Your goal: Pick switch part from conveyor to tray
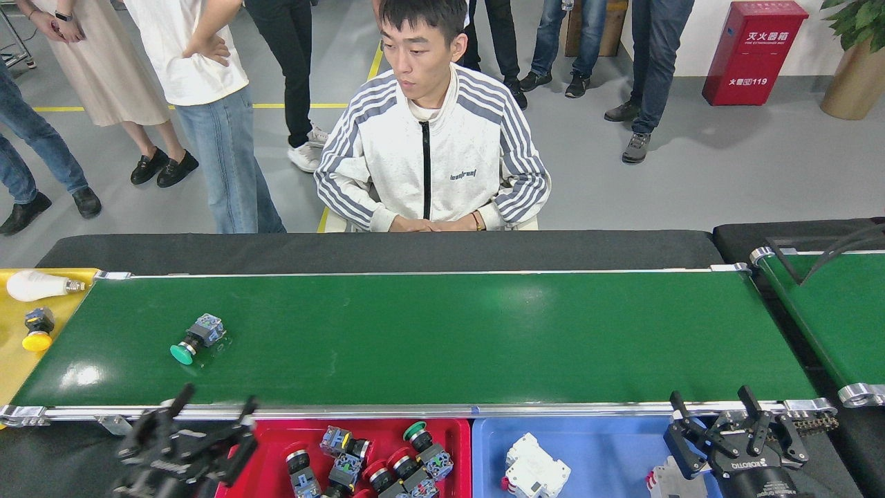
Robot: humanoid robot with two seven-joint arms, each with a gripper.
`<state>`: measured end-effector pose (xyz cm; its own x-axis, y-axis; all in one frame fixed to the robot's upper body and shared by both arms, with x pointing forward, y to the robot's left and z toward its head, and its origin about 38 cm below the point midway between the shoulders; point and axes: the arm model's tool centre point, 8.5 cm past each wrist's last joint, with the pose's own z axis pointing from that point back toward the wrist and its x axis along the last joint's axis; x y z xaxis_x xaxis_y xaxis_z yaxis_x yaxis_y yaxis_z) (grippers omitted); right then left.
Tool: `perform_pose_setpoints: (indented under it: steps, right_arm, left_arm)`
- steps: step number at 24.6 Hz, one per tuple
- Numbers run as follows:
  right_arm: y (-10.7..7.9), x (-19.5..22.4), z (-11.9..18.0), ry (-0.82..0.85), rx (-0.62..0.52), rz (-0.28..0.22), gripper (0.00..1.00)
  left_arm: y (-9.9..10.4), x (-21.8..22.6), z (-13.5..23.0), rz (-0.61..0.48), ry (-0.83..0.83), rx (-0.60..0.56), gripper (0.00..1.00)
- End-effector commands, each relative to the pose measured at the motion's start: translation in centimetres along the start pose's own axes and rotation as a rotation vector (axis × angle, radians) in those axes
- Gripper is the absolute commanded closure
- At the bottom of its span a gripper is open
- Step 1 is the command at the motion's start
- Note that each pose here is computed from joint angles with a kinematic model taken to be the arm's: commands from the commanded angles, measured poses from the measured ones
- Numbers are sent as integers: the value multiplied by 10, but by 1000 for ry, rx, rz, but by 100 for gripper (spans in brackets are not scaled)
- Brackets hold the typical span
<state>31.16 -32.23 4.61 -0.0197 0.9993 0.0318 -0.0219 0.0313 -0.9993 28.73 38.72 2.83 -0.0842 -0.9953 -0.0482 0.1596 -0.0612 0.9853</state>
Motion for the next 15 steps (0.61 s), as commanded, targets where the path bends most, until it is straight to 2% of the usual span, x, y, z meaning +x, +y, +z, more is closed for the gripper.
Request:
perform_pose_setpoints:
  steps: [1, 6, 8, 13, 15]
  right_arm:
    - [-8, -3, -2, -4, -24, 11, 0]
    - [-9, -7, -2, -6, -22, 21, 0]
    - [-10, -7, -2, -5, -28, 5, 0]
    - [-14, -7, -6, -11, -41, 4, 0]
    - [-14, -3, -6, -40, -41, 1, 0]
  left_arm:
    - [2, -15, 1, -11, -3, 16, 0]
    - [7, -43, -8, -44, 17, 7, 0]
    - [9, -55, -22, -35, 29, 4, 0]
    - [30, -98, -62, -60, 43, 29, 0]
    - [37, -115, -63, -95, 49, 31, 0]
